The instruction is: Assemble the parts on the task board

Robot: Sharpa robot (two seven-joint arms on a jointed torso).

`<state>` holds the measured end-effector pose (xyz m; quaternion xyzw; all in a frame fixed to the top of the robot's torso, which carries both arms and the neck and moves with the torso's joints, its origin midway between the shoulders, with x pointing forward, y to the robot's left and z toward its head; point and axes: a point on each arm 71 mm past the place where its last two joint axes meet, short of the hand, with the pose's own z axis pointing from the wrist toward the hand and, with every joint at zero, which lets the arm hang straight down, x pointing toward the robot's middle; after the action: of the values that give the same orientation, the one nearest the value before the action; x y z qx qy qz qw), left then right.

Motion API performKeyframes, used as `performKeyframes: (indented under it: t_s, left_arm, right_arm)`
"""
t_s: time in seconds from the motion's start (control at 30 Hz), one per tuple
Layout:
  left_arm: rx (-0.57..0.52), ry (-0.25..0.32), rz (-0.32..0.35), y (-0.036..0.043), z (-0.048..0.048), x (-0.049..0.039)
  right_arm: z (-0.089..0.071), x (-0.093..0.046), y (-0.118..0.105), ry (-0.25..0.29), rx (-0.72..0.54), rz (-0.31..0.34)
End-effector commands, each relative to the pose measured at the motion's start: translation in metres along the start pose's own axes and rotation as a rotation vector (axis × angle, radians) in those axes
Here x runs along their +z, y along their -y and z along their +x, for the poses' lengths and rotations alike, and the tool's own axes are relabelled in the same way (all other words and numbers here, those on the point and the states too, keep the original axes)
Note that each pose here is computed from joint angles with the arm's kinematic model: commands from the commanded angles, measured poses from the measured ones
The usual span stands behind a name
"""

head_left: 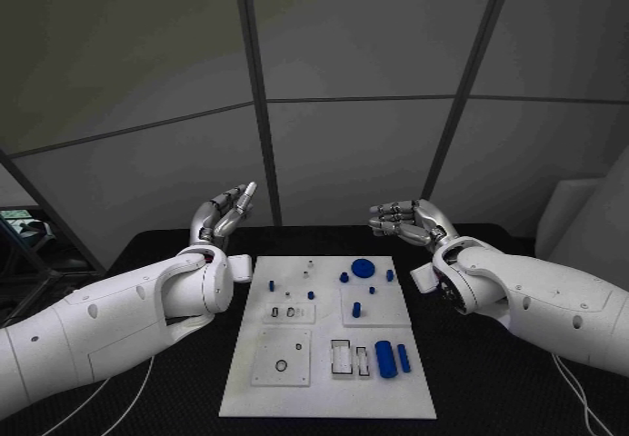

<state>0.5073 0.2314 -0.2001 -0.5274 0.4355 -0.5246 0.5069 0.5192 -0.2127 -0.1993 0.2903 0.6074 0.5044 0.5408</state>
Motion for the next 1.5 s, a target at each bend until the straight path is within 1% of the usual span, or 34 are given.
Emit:
performKeyframes:
  t_s: [0.03, 0.17, 0.37, 0.5, 0.67, 0.87, 0.97, 1.23, 1.5]
  left_arm:
    - [-0.025, -0.058, 0.019, 0.0042, 0.0023, -0.0019]
    - [-0.020, -0.081, 0.023, 0.0071, 0.0004, -0.0055]
    - [-0.023, -0.128, 0.019, 0.0121, 0.0022, -0.0139]
    - [-0.030, -0.150, 0.015, 0.0155, 0.0033, -0.0204]
    - [-0.046, -0.185, 0.007, 0.0204, 0.0081, -0.0309]
    - [-0.067, -0.227, 0.000, 0.0252, 0.0163, -0.0413]
    - [-0.074, -0.241, -0.003, 0.0270, 0.0189, -0.0450]
    - [-0.082, -0.258, -0.007, 0.0291, 0.0223, -0.0497]
    - [-0.084, -0.262, -0.009, 0.0301, 0.0225, -0.0515]
  right_arm:
    - [0.005, 0.002, -0.008, -0.091, -0.254, -0.084]
    - [0.004, 0.005, -0.012, -0.126, -0.347, -0.094]
    - [-0.002, 0.014, -0.021, -0.171, -0.478, -0.072]
    - [-0.002, 0.017, -0.025, -0.191, -0.554, -0.057]
    - [0.003, 0.021, -0.033, -0.233, -0.661, -0.043]
    - [0.010, 0.022, -0.039, -0.268, -0.775, -0.041]
    - [0.015, 0.023, -0.041, -0.285, -0.830, -0.041]
    - [0.025, 0.023, -0.046, -0.302, -0.931, -0.047]
    - [0.028, 0.023, -0.046, -0.319, -0.989, -0.027]
